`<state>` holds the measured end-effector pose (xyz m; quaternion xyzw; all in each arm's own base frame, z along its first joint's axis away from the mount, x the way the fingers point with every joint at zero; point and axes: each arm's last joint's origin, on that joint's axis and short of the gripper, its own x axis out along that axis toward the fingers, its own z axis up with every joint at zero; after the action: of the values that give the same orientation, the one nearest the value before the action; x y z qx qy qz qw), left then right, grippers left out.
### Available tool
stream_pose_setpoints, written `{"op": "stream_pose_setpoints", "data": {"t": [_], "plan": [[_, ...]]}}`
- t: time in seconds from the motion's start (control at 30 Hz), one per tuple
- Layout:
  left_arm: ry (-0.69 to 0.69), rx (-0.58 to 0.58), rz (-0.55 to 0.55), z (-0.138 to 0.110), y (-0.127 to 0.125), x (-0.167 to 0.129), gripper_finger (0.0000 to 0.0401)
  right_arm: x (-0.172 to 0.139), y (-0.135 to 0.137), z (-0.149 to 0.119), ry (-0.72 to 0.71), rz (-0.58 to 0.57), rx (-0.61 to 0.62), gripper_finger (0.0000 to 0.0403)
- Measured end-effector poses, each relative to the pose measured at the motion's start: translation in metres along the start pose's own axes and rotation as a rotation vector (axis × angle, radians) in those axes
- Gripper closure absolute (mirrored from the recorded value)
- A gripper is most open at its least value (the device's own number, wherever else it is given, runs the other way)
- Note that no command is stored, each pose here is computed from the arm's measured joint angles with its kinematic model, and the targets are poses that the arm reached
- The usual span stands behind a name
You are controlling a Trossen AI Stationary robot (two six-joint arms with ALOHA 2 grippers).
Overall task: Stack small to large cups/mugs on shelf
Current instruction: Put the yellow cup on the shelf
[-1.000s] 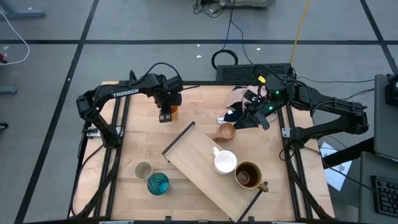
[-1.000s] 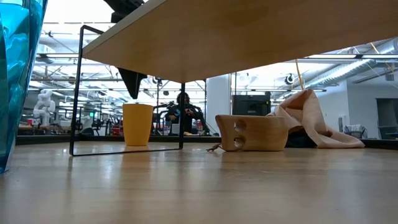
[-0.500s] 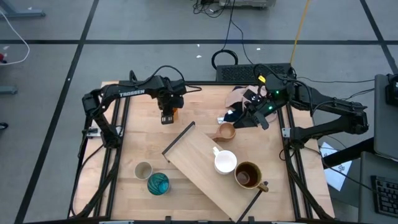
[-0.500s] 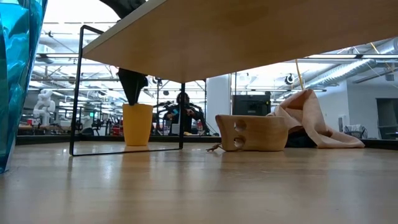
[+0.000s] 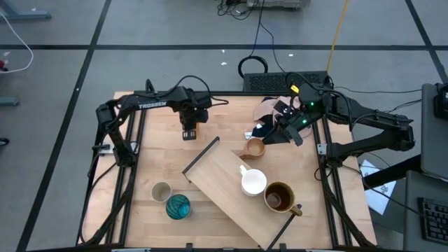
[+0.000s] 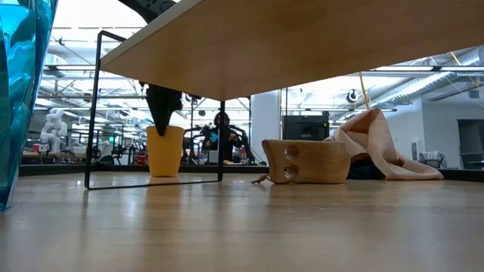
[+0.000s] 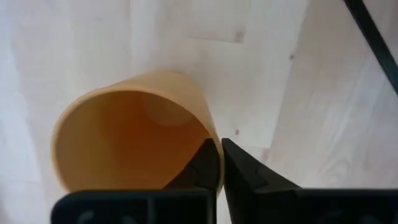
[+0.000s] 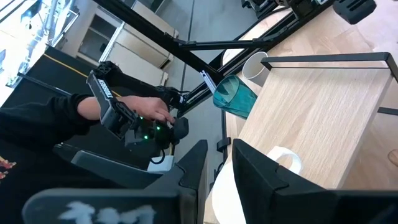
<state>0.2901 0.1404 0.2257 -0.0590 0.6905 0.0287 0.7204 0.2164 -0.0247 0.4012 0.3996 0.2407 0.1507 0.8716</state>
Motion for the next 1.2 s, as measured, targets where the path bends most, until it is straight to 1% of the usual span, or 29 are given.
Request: {"op": "stream_pose_setpoints", "data": {"t": [0.1,0.23,0.5,0.6,0.87,0.93,1.2], "plan": [[0.007,0.002,0.016,0.000,0.000,0.000,0.0395,0.000,0.000,0.000,0.000,0.000,-0.001,0.0337],[0.016,-0.003,0.007,-0.006,-0.002,-0.007,0.0397,0.000,0.000,0.000,0.000,0.000,-0.002,0.0337],[0.003,-0.019,0.001,-0.028,-0.013,-0.050,0.0398,0.000,0.000,0.000,0.000,0.000,-0.029,0.0337],[0.019,-0.035,-0.002,-0.036,-0.016,-0.066,0.0399,0.000,0.000,0.000,-0.001,0.001,-0.036,0.0337],[0.022,-0.049,-0.004,-0.045,-0.022,-0.105,0.0400,0.000,0.002,0.002,-0.020,0.016,-0.058,0.0337],[0.003,-0.054,0.004,-0.045,-0.022,-0.112,0.0400,0.000,0.002,0.002,-0.020,0.016,-0.065,0.0337],[-0.174,-0.059,0.012,-0.043,-0.032,-0.154,0.0400,0.000,0.002,0.002,-0.021,0.016,-0.072,0.0337]]}}
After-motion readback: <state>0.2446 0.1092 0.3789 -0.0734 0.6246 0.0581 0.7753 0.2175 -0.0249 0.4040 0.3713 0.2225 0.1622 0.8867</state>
